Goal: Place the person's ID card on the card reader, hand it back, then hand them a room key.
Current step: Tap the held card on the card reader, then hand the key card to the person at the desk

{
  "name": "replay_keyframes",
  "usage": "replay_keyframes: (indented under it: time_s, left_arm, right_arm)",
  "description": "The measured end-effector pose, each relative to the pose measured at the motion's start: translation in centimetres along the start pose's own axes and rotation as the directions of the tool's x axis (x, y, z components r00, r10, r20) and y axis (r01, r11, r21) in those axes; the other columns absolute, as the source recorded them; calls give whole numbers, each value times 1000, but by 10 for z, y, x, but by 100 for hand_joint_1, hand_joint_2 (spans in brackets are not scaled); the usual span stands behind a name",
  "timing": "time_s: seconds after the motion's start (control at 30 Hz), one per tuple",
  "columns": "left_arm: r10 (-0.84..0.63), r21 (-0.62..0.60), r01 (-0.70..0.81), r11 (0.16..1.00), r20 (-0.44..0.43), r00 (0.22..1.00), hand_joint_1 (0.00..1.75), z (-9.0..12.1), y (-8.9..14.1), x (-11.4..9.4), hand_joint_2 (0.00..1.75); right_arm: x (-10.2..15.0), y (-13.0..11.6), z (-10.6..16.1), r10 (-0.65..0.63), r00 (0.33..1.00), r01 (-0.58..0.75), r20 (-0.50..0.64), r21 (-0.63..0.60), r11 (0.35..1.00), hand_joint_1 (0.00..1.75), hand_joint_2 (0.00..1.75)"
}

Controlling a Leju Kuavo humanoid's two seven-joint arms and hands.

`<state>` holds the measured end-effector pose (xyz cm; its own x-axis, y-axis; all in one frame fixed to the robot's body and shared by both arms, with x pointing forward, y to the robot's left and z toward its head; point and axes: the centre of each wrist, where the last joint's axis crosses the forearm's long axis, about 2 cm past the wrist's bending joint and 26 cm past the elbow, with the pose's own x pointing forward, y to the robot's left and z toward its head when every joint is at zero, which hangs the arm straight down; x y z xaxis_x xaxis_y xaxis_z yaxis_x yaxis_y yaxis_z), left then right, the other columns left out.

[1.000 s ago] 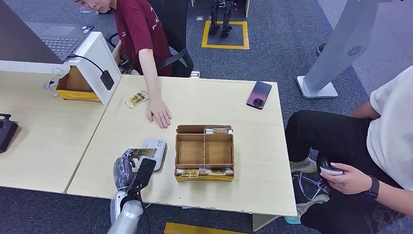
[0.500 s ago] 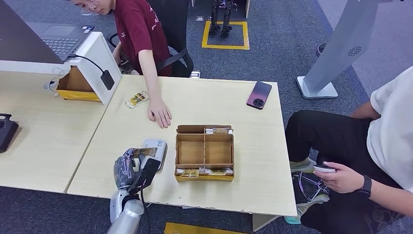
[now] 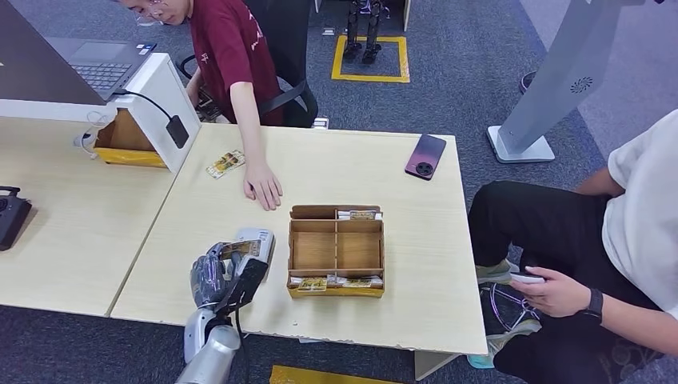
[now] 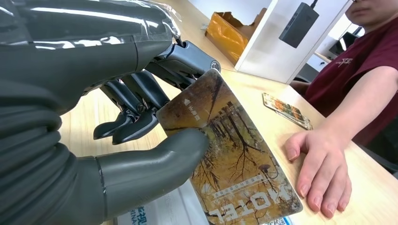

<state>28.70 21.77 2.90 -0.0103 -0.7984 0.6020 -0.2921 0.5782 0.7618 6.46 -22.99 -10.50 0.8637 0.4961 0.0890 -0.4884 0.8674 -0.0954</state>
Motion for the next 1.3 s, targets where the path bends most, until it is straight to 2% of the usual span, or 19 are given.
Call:
replay_keyframes:
  time_s: [1.03, 1.17, 1.3]
  left_arm:
    - [-68, -71, 66, 995, -32, 997, 175, 3, -6, -3, 175]
    - [-26, -70, 23, 997, -48, 998, 175, 3, -8, -4, 175]
    - [83, -73, -89, 993, -90, 993, 175, 4, -15, -3, 175]
  right_arm:
    - [3, -1, 0, 16, 1000, -16, 2, 0, 1000, 0, 0]
    - [3, -1, 0, 15, 1000, -15, 2, -1, 1000, 0, 0]
    - [3, -1, 0, 13, 1000, -13, 5, -2, 1000, 0, 0]
